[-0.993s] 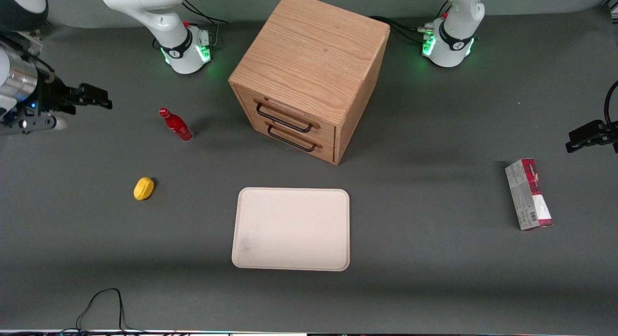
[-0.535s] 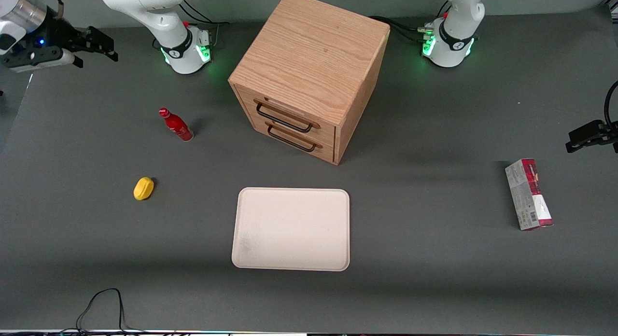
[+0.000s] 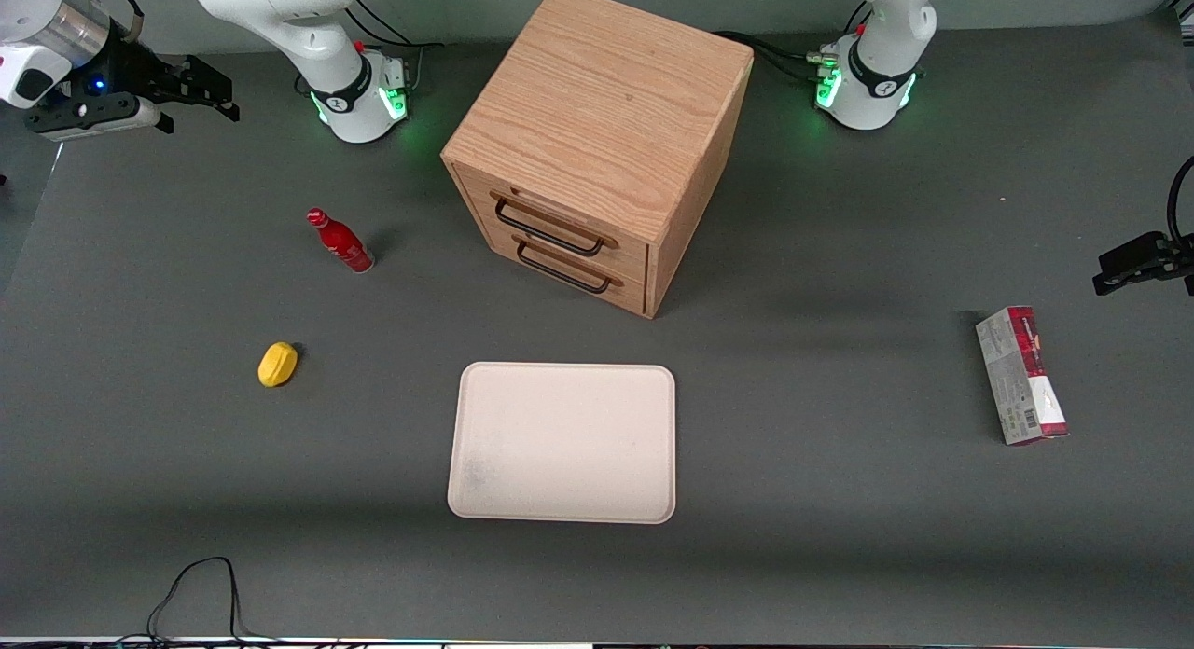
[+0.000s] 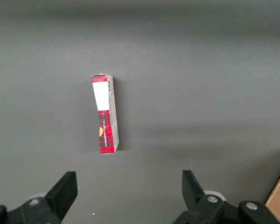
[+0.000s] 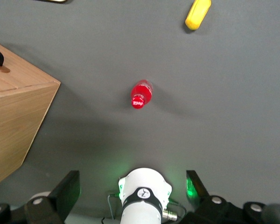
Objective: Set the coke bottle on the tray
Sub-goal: 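Lower the open right gripper onto the red bottle's cap end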
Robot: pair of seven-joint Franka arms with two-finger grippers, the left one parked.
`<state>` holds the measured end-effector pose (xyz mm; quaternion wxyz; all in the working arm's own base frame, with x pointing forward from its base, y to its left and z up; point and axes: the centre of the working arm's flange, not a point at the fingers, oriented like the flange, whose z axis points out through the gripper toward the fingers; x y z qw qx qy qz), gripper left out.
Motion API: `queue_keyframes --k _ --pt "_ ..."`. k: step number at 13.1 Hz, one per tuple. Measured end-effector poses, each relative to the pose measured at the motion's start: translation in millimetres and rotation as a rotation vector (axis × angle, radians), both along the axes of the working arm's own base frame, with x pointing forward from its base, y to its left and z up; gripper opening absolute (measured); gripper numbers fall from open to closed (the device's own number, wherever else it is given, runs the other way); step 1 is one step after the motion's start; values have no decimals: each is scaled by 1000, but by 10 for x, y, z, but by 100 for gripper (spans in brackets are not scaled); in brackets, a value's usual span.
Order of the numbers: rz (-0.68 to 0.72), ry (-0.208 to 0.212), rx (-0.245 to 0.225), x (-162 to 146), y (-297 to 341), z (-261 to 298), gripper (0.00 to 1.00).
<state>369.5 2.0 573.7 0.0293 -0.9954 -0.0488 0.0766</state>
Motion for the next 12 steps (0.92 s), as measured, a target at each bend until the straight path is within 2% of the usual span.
queue_keyframes --k 5,8,12 --pt "5 -29 -4 192 76 -857 100" --pt "10 -43 -5 138 113 -1297 100" --pt "16 -58 -5 58 150 -1601 100"
